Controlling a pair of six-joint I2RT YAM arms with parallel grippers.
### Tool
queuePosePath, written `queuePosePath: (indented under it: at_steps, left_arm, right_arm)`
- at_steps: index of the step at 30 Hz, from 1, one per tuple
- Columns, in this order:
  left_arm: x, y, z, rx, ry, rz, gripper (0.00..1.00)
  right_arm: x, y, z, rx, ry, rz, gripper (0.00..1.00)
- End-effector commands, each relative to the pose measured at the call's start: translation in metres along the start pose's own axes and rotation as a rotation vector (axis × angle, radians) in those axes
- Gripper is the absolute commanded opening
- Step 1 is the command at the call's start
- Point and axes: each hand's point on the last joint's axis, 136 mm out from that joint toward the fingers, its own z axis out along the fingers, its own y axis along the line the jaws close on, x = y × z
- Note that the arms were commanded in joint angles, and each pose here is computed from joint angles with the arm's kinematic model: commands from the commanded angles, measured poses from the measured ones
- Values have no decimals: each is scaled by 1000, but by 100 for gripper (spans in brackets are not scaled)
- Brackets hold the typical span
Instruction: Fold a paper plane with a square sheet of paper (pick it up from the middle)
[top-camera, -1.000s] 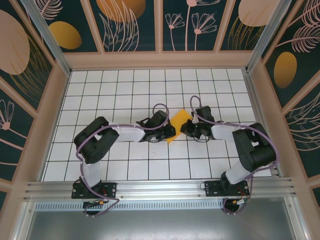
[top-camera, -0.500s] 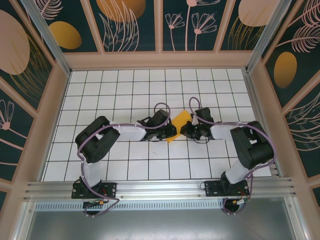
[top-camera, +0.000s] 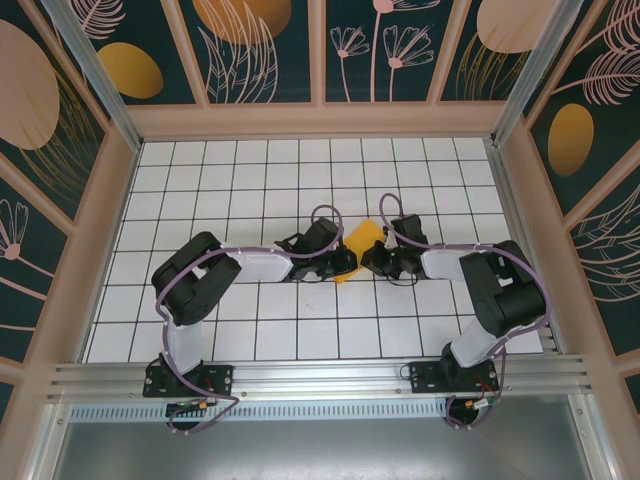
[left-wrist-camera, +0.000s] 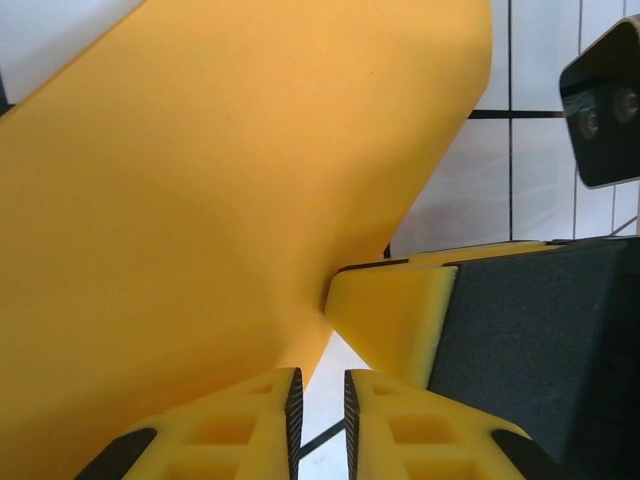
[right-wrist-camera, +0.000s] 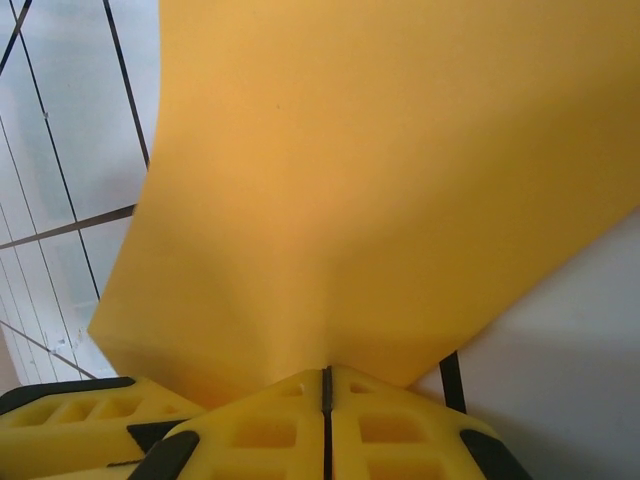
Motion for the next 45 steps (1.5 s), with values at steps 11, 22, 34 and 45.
queuePosePath:
  at_steps: [11, 22, 34, 45]
  left_arm:
    - [8, 40, 10, -188, 38, 49, 17]
    - [13, 53, 11, -246, 64, 62, 13]
    - [18, 65, 10, -286, 78, 64, 13]
    - [16, 66, 10, -301, 69, 69, 13]
  right_arm:
    - [-11, -16, 0, 39, -32, 36, 6]
    - [-40, -33, -1, 107, -81, 65, 6]
    - [-84, -27, -12, 89, -168, 45, 7]
    - [-56, 27, 6, -81, -25, -122, 9]
